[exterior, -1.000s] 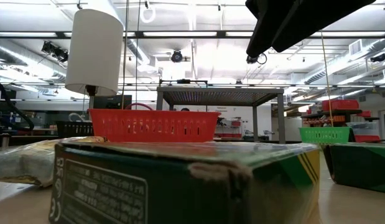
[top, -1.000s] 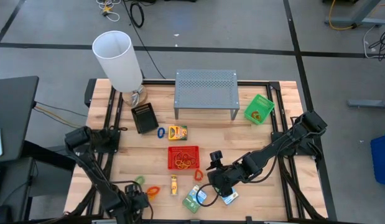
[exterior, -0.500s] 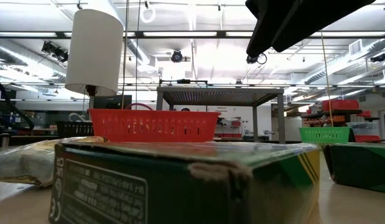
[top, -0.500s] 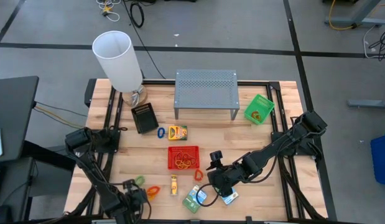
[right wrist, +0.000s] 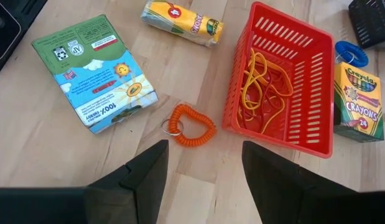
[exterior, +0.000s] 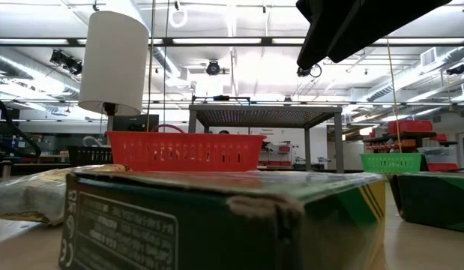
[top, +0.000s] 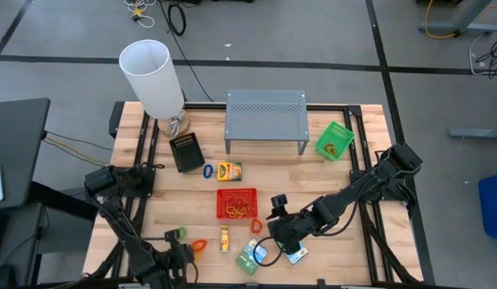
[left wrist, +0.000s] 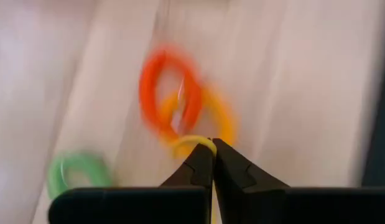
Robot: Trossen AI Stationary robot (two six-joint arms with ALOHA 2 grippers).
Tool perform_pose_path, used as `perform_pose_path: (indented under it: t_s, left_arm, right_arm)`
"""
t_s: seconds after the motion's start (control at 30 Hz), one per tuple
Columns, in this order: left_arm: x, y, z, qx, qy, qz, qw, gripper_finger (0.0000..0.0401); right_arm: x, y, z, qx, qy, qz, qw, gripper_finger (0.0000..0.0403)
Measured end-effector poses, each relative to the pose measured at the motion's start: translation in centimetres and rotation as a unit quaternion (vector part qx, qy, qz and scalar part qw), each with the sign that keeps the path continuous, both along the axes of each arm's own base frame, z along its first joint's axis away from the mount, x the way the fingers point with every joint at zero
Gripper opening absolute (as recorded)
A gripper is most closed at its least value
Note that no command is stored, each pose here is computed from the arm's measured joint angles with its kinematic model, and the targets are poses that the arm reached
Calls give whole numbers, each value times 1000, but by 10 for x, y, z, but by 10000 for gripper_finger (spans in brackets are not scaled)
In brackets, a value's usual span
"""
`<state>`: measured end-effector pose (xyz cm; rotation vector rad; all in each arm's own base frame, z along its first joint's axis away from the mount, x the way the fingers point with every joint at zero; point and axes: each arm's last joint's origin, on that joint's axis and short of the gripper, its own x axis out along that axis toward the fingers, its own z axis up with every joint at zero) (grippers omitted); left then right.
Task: Pick & Place Office Desk Supplies
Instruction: Put the yellow rubber band into the red bin
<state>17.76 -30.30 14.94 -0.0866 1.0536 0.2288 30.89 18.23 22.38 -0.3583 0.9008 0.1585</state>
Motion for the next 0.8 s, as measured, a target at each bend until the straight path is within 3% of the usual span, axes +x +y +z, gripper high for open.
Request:
perform_pose_path:
  t_s: [0.13,0.3,0.47,0.8]
  left_arm:
    - [2,-12,21,10,-114,-72,991,3]
    - [7,-28,46,52,-236,-159,957,3]
    - [23,-32,58,94,-287,-201,932,2]
    - [73,-24,86,109,-379,-255,883,2]
  right_arm:
    - [0,0,0,3,0,-3,1000,213]
    - [0,0,0,4,-1,-3,1000,213]
    - [1,1,1,6,-7,-2,1000,213]
    - [2,1,2,4,-12,4,1000,213]
